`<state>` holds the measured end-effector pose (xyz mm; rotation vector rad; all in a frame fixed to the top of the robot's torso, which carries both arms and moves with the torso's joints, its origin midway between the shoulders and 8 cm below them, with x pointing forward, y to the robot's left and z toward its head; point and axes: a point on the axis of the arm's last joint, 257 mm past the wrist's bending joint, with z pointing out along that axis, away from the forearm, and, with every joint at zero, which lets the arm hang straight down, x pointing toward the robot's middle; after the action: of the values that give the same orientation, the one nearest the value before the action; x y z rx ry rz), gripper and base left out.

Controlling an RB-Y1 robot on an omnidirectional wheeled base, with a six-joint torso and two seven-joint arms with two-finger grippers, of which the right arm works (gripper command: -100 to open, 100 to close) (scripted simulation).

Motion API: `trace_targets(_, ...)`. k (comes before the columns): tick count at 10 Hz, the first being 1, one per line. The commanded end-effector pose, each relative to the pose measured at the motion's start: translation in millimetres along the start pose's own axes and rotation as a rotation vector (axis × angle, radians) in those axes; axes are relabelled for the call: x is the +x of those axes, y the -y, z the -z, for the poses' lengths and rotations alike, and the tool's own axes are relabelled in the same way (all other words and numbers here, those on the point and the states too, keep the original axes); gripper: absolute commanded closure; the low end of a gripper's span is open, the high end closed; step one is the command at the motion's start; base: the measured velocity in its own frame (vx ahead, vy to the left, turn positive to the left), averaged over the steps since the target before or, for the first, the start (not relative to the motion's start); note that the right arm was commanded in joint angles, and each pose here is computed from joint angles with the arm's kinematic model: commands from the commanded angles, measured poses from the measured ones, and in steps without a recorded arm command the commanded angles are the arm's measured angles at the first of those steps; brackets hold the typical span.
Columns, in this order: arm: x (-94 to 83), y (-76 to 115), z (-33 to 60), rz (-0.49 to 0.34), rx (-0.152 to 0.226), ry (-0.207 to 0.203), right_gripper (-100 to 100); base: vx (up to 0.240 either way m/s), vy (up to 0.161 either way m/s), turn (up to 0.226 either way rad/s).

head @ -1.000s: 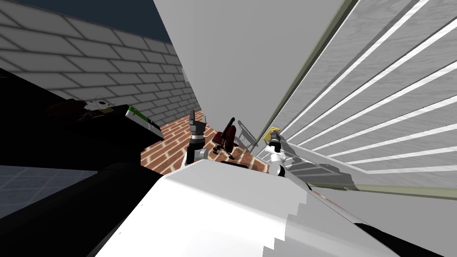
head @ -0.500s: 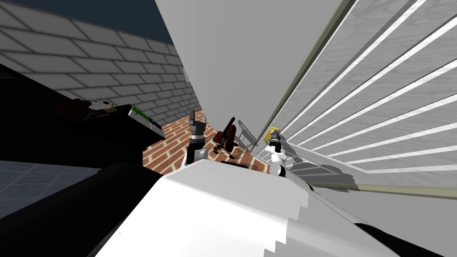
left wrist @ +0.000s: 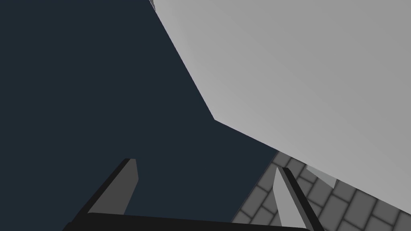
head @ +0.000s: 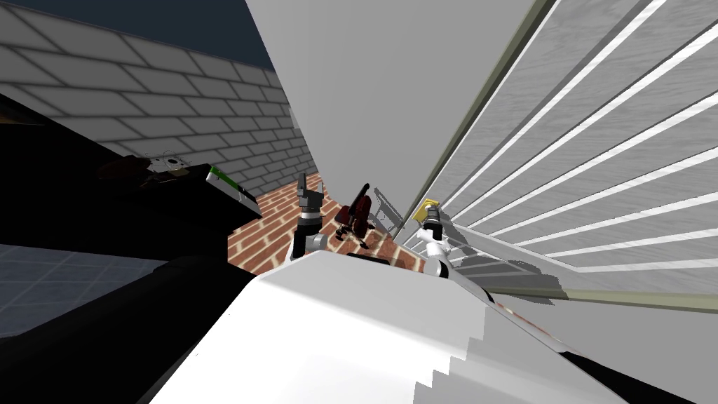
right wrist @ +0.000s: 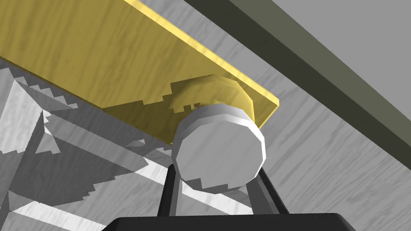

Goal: Pull the door open

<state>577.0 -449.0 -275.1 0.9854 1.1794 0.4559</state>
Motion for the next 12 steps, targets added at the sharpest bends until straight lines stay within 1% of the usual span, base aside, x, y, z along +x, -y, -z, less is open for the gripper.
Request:
trace_targets(1,10.1,-6.4,-0.8,-0.069,-0.01,-0.012,100,-0.019,-0.009,0.024)
trace_targets(2,10.1,-6.4,-0.8,-0.069,-0.01,-0.012,100,-0.021,-0.004,0.008)
trace_targets(3,9.8,-6.7,-1.1,-0.121,-0.011,-0.011,100,-0.027,0.0,0.015)
trace_targets(5,9.8,-6.7,-1.1,-0.121,-0.011,-0.011,100,-0.016,-0.006,0.012)
trace_targets(7,9.4,-7.1,-1.6,-0.21,-0.012,-0.01,100,-0.023,-0.008,0.03)
trace_targets(8,9.4,-7.1,-1.6,-0.224,-0.012,-0.01,100,-0.027,-0.009,0.012)
trace_targets(9,9.1,-7.3,-1.8,-0.274,-0.012,-0.01,100,-0.033,-0.006,0.019)
trace_targets(10,9.1,-7.3,-1.8,-0.276,-0.012,-0.01,100,-0.026,-0.003,0.007)
trace_targets(12,8.7,-7.4,-2.2,-0.365,-0.012,-0.009,100,-0.029,-0.012,0.027)
